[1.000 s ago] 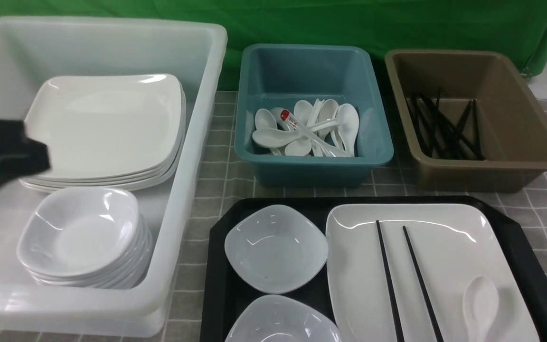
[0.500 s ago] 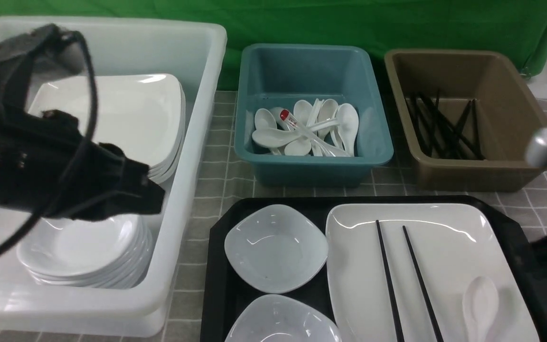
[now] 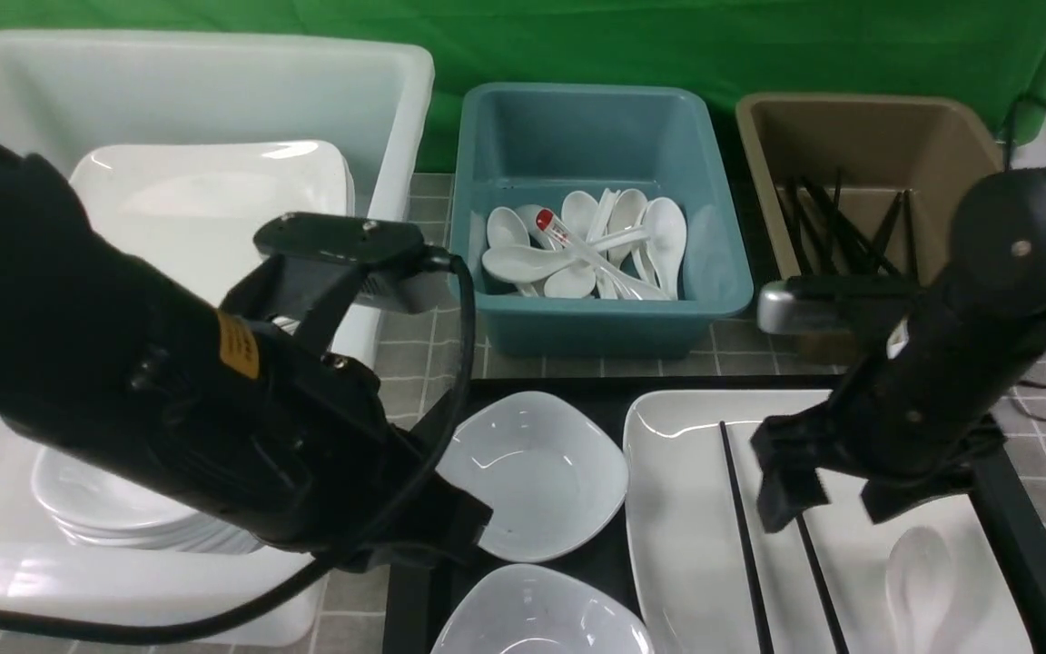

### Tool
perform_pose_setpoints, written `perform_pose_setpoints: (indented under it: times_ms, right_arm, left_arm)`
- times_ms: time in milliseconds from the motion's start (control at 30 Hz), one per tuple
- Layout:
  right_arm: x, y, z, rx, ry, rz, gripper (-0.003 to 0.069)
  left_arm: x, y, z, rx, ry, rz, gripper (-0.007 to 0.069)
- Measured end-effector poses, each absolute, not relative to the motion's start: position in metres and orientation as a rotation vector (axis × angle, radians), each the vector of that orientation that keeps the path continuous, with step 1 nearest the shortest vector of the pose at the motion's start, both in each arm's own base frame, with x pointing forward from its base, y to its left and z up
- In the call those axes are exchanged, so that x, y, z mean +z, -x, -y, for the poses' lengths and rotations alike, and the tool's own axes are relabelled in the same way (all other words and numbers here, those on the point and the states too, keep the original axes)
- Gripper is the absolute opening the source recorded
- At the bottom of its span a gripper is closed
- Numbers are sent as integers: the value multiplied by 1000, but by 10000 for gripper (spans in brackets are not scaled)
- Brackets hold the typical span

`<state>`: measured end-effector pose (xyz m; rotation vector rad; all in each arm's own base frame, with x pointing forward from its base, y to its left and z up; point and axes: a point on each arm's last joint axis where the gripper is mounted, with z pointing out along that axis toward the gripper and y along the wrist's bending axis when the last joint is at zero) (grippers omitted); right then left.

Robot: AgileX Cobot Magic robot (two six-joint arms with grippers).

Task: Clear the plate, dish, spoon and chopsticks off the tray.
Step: Use the right arm to grab a pair of chopsticks from the plate

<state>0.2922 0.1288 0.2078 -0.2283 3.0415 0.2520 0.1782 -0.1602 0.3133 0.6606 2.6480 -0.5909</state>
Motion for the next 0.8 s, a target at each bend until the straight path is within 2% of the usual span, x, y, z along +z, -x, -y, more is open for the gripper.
perform_pose_setpoints:
  times_ms: [200,333,400,467,600,633,667,700,733,800]
  right_arm:
    - [176,-302,-135,241,209,-3107,692]
    - [171,-303,-136,246,201,-3121,691]
    - [171,-304,-137,251,200,-3108,656]
    - [171,-305,-138,255,197,-3103,584]
    - [170,-305,-139,273,182,-3105,353]
    - [170,-305,-139,276,180,-3104,337]
    - [169,-305,-140,290,170,-3104,227]
    - [169,-305,-141,297,166,-3102,155]
    - [169,-305,-143,310,161,-3100,120]
    - [169,-305,-147,338,146,-3090,126]
  left_arm:
    - [312,-177,159,-585,-650,-2673,0]
    - [312,-177,159,-579,-653,-2673,0]
    - [312,-177,159,-573,-655,-2672,0]
    - [312,-177,159,-573,-655,-2672,0]
    - [312,-177,159,-572,-656,-2672,0]
    - [312,-177,159,-572,-656,-2672,0]
    - [312,-177,159,-572,-655,-2671,0]
    - [312,-178,159,-573,-653,-2666,0]
    - [313,-178,159,-575,-651,-2661,0]
    - [313,-179,159,-577,-647,-2653,0]
